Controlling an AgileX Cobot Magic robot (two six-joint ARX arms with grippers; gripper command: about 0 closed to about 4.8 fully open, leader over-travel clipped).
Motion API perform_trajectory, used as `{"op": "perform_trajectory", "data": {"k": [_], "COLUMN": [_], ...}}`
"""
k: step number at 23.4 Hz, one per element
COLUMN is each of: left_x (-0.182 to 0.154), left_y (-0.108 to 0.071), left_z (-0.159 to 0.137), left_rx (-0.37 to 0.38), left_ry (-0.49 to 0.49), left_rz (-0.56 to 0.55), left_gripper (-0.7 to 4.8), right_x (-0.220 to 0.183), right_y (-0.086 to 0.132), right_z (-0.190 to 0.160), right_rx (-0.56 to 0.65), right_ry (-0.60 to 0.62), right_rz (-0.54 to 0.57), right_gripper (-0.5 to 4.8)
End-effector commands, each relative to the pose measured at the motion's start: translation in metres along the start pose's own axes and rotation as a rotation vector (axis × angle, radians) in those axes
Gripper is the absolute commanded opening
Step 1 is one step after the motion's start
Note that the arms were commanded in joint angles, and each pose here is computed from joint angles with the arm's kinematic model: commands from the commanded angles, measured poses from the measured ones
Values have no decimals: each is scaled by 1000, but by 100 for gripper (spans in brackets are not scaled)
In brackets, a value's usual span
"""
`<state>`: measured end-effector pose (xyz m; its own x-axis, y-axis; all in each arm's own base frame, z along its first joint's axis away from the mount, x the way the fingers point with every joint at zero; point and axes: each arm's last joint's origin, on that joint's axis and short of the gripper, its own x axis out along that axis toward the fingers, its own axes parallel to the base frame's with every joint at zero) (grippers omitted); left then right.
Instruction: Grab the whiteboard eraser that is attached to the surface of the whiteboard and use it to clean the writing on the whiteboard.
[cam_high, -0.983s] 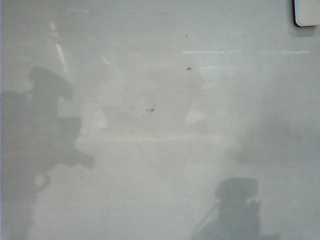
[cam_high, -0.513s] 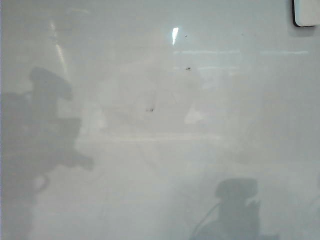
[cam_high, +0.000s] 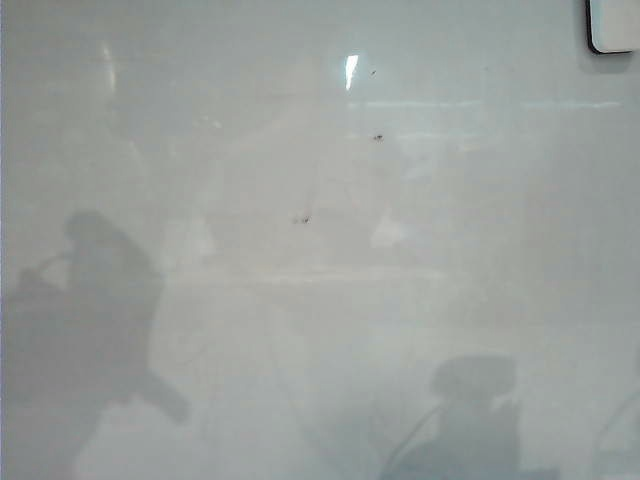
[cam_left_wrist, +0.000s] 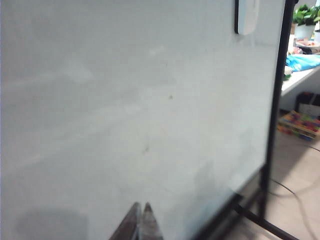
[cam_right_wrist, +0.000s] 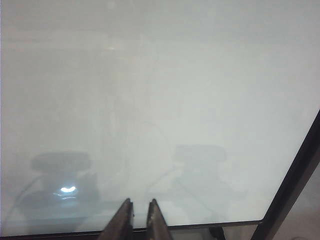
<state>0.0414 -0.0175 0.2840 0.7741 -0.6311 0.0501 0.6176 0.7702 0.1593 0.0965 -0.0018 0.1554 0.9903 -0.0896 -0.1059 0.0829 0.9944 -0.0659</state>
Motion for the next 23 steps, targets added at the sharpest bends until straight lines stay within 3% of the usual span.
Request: {"op": "perform_trajectory", "data": {"k": [1, 8, 11, 18, 23], "left_x": [7, 20, 24, 26, 26], "left_y": [7, 23, 26, 24, 25], "left_z": [-17, -72, -99, -139, -138], "left_rx": [60, -213, -309, -401, -317], "left_ry": [-104, -14, 39, 173, 179], "left_rz": [113, 425, 483, 494, 526], "left_gripper": [-2, -2, -2, -2, -2], "right_x": [1, 1, 1, 1, 1], "right_y": [0, 0, 0, 0, 0], "right_z": [-2, -2, -2, -2, -2], "right_rx": [3, 3, 3, 3, 3], "right_ry": [-3, 3, 2, 2, 1], "right_rz": [3, 3, 3, 3, 3], "right_gripper": [58, 58, 58, 58, 58]}}
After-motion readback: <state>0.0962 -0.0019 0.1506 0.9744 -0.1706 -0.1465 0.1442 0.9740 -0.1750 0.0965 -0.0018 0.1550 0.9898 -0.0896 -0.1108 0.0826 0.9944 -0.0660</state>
